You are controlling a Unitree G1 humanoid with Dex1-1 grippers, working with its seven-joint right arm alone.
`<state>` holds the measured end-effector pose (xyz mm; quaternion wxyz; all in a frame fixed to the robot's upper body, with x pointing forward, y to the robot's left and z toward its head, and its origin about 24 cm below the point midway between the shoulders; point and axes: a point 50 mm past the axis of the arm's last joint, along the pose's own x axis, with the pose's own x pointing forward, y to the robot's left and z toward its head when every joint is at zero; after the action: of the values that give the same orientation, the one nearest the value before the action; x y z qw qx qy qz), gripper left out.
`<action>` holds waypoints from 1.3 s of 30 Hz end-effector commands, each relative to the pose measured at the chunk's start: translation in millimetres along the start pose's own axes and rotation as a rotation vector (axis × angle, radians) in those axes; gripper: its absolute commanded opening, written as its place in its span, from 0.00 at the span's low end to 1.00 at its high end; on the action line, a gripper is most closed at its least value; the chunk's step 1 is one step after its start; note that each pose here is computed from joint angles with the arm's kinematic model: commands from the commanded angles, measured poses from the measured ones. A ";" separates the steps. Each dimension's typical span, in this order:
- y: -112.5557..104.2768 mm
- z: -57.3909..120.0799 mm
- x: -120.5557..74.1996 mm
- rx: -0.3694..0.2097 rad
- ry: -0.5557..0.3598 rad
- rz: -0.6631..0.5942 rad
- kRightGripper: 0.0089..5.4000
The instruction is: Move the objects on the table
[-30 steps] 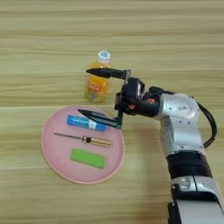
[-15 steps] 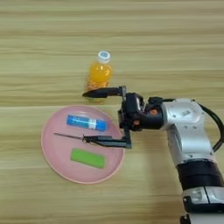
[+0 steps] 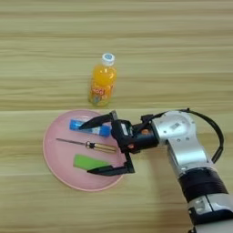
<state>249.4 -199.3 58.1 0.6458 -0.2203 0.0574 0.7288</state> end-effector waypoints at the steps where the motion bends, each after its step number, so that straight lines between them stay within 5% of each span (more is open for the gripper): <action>1: -15.9 6.8 -11.8 -0.085 0.084 -0.070 0.99; 7: -14.4 -10.5 -11.5 -0.079 0.193 -0.111 0.99; 21: -15.0 -15.5 -8.8 -0.096 0.233 -0.086 0.99; 39: -12.3 -20.0 -8.2 -0.089 0.276 -0.046 0.66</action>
<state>259.2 -201.1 36.7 0.6395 -0.3046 0.0879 0.7004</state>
